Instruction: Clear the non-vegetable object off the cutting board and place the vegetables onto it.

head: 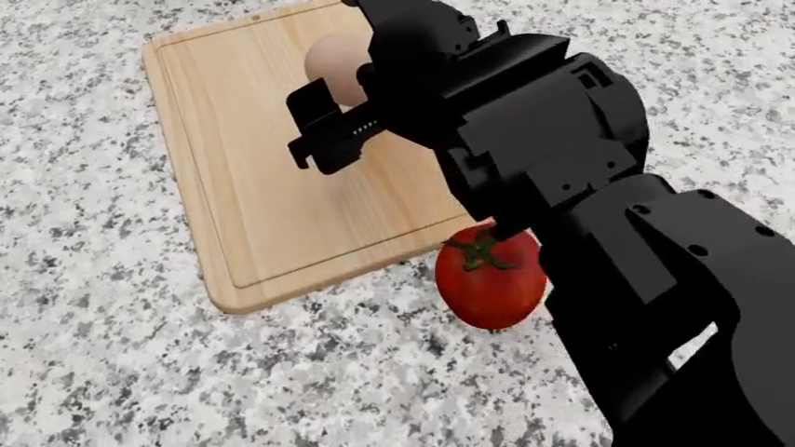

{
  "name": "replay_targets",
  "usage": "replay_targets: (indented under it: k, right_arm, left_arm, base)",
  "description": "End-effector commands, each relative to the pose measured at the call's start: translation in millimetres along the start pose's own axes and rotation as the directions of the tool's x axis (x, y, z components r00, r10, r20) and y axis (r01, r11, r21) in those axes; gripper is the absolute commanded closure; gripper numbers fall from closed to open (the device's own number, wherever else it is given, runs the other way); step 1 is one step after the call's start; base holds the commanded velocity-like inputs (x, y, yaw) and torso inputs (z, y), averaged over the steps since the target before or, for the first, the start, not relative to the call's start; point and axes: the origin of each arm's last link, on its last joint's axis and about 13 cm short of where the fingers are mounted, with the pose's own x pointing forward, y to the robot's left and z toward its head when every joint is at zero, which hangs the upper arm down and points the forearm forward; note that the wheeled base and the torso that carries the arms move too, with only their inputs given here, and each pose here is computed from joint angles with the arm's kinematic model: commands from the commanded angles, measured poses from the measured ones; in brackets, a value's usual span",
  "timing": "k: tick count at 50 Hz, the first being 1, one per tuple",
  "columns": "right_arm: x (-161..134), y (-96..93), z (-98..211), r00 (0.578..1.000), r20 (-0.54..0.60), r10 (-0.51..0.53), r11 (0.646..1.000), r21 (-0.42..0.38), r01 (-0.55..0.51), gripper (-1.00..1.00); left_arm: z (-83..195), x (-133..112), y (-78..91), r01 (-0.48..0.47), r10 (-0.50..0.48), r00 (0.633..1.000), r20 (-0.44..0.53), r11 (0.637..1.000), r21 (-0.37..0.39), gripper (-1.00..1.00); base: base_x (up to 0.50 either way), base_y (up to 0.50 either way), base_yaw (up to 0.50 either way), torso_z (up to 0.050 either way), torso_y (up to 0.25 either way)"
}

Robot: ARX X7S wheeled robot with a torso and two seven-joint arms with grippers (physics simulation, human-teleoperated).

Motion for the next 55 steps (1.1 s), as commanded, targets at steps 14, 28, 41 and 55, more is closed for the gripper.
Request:
replay_targets:
  k: [14,28,41,55]
  right_arm:
    - [-70.6,-38.7,-4.5,0.987,-0.005,-0.163,0.987,0.005,0.163,1.0]
    - [-112.1,-62.3,-29.6,0.948,-0.04,-0.315,0.947,0.051,0.317,1.0]
    - [-136.2,-74.3,-56.1,0.904,-0.093,-0.417,0.9,0.097,0.425,1.0]
    - [-148.7,-91.7,-81.3,0.838,-0.181,-0.515,0.839,0.093,0.536,1.0]
  left_arm:
    - [5.1,-1.5,-2.7,0.013,-0.013,0.999,0.03,1.0,-0.005,-1.0]
    - [9.3,-0.8,-4.9,0.018,-0.019,0.999,0.046,1.0,0.004,-1.0]
    - [4.8,0.2,-5.4,0.02,-0.02,0.999,0.04,1.0,-0.002,-1.0]
    - [6.3,3.7,-8.8,0.035,-0.035,0.999,0.039,0.999,0.002,-1.0]
  base:
    - [0.0,0.0,0.0,0.0,0.0]
    - [0.0,0.0,0.0,0.0,0.0]
    - [0.0,0.0,0.0,0.0,0.0]
    - [0.0,0.0,0.0,0.0,0.0]
